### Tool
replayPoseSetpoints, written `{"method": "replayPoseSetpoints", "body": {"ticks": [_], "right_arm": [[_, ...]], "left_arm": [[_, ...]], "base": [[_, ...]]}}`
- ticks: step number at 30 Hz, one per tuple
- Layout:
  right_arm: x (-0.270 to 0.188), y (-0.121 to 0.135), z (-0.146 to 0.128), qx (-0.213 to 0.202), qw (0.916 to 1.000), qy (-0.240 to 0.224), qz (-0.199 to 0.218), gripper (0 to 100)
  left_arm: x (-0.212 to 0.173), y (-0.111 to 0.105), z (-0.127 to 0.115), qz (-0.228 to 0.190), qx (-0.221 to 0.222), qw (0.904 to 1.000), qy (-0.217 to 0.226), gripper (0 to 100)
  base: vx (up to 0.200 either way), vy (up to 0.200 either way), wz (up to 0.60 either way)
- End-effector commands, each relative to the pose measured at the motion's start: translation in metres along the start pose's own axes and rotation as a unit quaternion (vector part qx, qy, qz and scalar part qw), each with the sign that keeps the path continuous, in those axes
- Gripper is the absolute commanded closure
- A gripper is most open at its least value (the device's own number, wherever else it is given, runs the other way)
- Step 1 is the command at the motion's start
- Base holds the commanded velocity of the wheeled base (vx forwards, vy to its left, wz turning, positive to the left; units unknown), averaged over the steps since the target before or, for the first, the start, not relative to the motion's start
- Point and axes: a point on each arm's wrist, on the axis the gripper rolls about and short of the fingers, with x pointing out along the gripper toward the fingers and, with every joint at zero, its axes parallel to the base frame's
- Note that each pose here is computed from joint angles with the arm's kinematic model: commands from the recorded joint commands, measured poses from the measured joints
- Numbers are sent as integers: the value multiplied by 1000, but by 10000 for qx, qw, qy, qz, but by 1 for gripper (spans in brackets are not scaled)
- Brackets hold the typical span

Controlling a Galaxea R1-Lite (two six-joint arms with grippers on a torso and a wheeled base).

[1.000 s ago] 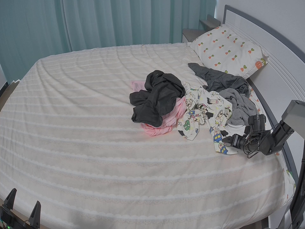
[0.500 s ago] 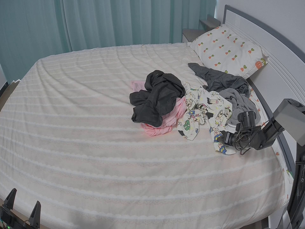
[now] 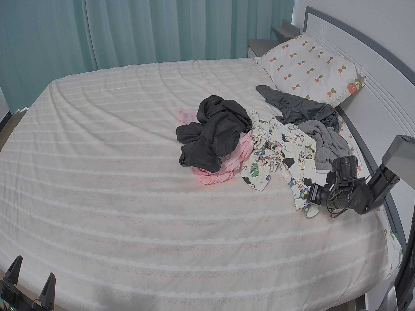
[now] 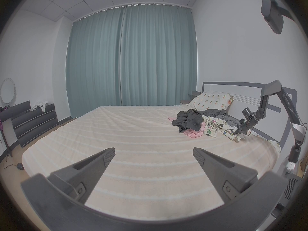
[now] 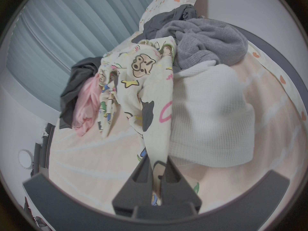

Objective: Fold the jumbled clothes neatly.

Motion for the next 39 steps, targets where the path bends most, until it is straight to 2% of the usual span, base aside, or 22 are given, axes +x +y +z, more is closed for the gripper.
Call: {"method": "replayPoseSetpoints", "body": {"ticks": [1, 9, 12, 13, 14, 15, 18, 22, 23, 25, 27, 30, 34, 37, 38, 39], "right_arm": [[-62, 11, -4, 7, 9973, -461, 574, 100], [-134, 17, -15, -147, 9881, -855, 1273, 100], [-140, 18, -17, -166, 9871, -884, 1328, 100], [-168, 23, -16, -267, 9795, -1161, 1625, 100], [-179, 25, -15, -322, 9755, -1264, 1772, 100], [-197, 29, -15, -380, 9675, -1411, 2065, 100], [-207, 30, -16, -424, 9629, -1437, 2244, 100], [-207, 27, -20, -355, 9682, -1203, 2164, 100], [-199, 23, -24, -284, 9737, -946, 2054, 100], [-199, 23, -24, -277, 9741, -927, 2045, 100], [-178, 19, -30, -197, 9802, -535, 1897, 100], [-167, 17, -34, -158, 9830, -296, 1803, 100], [-128, 1, -46, -106, 9894, 324, 1409, 100], [-122, -3, -48, -128, 9901, 415, 1334, 100], [-101, -18, -62, -381, 9902, 820, 1066, 0], [-94, -21, -66, -460, 9894, 939, 1010, 0]], "left_arm": [[0, 0, -3, 2, -3, 10000, 15, 0], [0, 0, -3, -36, -3, 10000, 8, 0], [0, 0, -3, -44, 12, 10000, 8, 0], [0, 0, -3, -52, 20, 10000, 8, 0], [0, 0, -3, -52, -3, 10000, 8, 0], [0, 0, -3, -59, 5, 10000, 8, 0], [0, 0, -3, -67, 58, 10000, -8, 0], [0, 0, -3, -59, 81, 9999, 7, 0], [0, 0, -3, -52, 74, 10000, 15, 0], [0, 0, -3, -52, 74, 10000, 15, 0], [0, 0, -4, -44, 81, 10000, 15, 0], [0, 0, -4, -52, 81, 10000, 15, 0], [0, 0, -4, -52, 81, 10000, 23, 0], [0, 0, -4, -52, 74, 10000, 23, 0], [0, 0, -4, -52, 81, 10000, 15, 0], [0, 0, -4, -52, 81, 10000, 23, 0]], "base": [[0, 0, 0], [0, 0, 0], [0, 0, 0], [0, 0, 0], [0, 0, 0], [0, 0, 0], [0, 0, 0], [0, 0, 0], [0, 0, 0], [0, 0, 0], [0, 0, 0], [0, 0, 0], [0, 0, 0], [0, 0, 0], [0, 0, 0], [0, 0, 0]]}}
